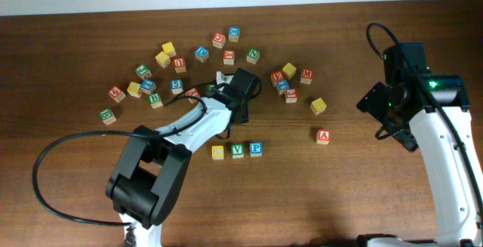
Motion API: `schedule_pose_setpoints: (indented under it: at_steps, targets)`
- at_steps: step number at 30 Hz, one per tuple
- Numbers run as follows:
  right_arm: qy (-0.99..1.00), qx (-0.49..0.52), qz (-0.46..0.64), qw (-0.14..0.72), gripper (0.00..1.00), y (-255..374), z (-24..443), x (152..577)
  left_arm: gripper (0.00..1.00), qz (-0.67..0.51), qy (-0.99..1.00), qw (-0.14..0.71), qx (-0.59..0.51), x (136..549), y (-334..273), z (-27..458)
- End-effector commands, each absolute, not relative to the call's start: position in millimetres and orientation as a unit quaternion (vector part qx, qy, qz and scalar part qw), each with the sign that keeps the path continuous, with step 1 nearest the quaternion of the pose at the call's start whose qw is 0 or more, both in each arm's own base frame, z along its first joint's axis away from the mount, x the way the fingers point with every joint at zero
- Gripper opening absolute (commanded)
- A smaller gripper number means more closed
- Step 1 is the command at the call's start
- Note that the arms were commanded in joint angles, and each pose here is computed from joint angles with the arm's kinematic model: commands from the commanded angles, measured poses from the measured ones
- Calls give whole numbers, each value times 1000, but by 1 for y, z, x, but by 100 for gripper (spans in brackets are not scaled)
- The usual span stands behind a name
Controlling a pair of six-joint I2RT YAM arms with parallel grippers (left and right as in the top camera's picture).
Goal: Spell out CVPR
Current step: 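Lower the left gripper and grasp the green R block, then carry the R block right of P and release it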
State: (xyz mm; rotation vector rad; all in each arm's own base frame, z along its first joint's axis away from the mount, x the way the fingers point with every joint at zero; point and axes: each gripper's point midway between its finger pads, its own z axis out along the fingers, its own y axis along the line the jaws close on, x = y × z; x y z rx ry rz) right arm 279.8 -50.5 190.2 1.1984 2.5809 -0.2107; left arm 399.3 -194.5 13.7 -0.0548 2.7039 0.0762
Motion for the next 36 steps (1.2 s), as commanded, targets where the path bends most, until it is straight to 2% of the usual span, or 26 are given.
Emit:
schedule_pose_setpoints:
  at_steps: [1,6,14,18,21,23,28,32,36]
  targets:
    - [892,420,-80,148,98,-54,192,280,33,26,976,216,-15,400,-197,13]
    - [892,420,-80,148,98,-54,192,280,27,29,977,212,-14,399,-196,14]
    - [892,419,-80,148,98,-54,192,280,27,4,970,241,-18,402,-200,54]
    - [892,420,-80,148,98,-54,192,280,24,-138,964,227,8,384,-242,102]
    - [892,420,-80,148,98,-54,192,280,24,-279,948,151,24,341,-298,129]
    - [892,419,-80,148,98,-54,192,280,23,-286,948,131,40,319,-320,127]
    - [892,420,-80,148,98,-54,192,280,24,-195,965,173,17,288,-347,101]
    - [892,420,-80,148,98,-54,192,280,24,-114,981,156,-20,276,-338,51]
    - [892,420,-80,148,98,-54,192,280,25,-71,984,159,-26,280,-326,29]
